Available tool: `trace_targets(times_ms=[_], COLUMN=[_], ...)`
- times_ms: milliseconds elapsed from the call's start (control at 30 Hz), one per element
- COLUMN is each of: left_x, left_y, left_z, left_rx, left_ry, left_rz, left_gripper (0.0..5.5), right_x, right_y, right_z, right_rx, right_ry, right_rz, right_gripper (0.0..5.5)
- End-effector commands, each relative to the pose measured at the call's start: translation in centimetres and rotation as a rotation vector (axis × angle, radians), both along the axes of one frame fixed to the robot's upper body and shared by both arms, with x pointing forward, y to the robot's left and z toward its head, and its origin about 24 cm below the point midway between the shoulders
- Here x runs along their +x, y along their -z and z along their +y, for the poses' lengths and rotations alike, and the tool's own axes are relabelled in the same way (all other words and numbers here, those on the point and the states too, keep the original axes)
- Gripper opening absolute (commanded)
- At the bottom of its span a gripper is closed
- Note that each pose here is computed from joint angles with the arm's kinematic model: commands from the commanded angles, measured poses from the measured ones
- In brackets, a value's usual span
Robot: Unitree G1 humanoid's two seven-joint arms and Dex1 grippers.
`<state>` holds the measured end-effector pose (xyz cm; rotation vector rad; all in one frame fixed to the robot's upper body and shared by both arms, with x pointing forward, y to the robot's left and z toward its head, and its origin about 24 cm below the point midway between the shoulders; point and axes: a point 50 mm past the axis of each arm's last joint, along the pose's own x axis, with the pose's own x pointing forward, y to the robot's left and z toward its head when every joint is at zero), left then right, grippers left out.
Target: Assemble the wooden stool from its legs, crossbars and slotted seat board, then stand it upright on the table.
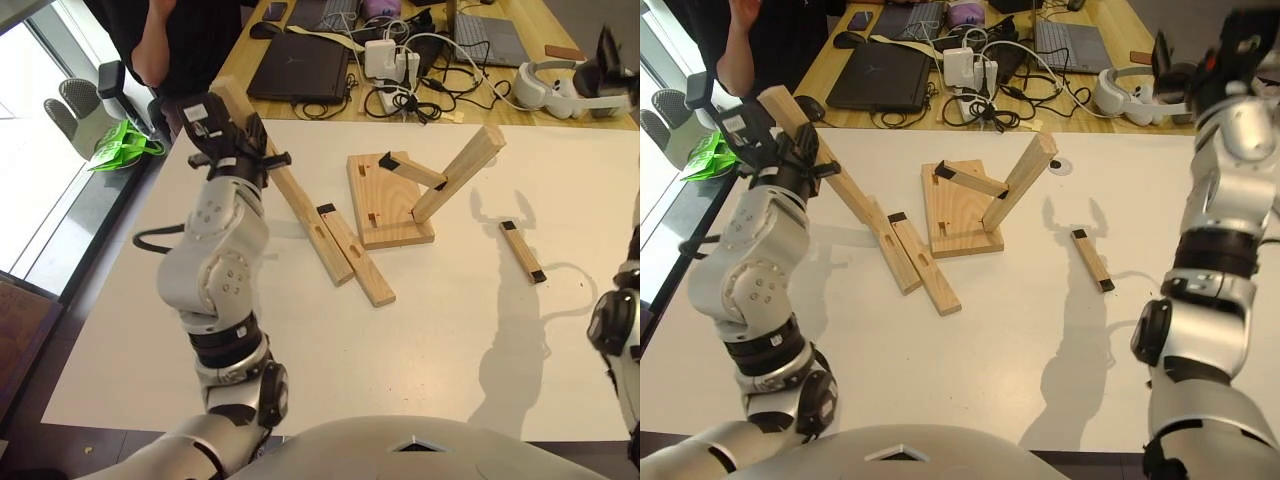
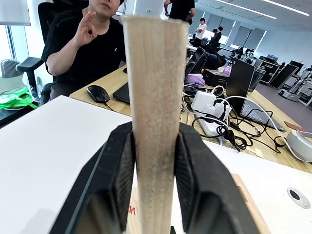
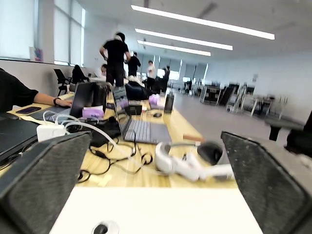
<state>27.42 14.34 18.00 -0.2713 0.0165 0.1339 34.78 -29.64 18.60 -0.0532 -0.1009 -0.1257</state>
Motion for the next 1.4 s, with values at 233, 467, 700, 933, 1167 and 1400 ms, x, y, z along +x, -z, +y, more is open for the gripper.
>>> trace_targets(times_ms=[233, 467, 700, 933, 1167, 1400], left_x=[0.1, 0.1, -0.7, 0.1, -0.3, -0.8], left_y=[-0.4, 0.8, 2.5, 2.8, 4.3, 5.4], left_z=[-4.3, -6.7, -7.6, -7.4, -7.7, -9.6], left_rx=[-0.192, -0.259, -0.292, -0.216, -0.211, -0.251], left_ry=[-0.002, 0.054, 0.054, 0.085, 0.046, 0.049], left_rz=[-0.060, -0.017, 0.048, 0.058, 0.124, 0.171], left_gripper=[1.03, 1.03, 1.03, 1.03, 1.03, 1.03], right_x=[-3.2, -3.4, -3.7, -4.6, -4.8, -4.2], right_y=[5.7, 5.9, 6.1, 6.6, 6.6, 6.0], right_z=[10.1, 11.0, 11.6, 12.5, 12.8, 13.2], right_rx=[0.332, 0.361, 0.383, 0.429, 0.438, 0.426], right_ry=[-0.187, -0.185, -0.176, -0.163, -0.152, -0.169], right_rz=[0.243, 0.260, 0.261, 0.269, 0.262, 0.251], right_gripper=[4.94, 4.94, 4.94, 4.94, 4.94, 4.94])
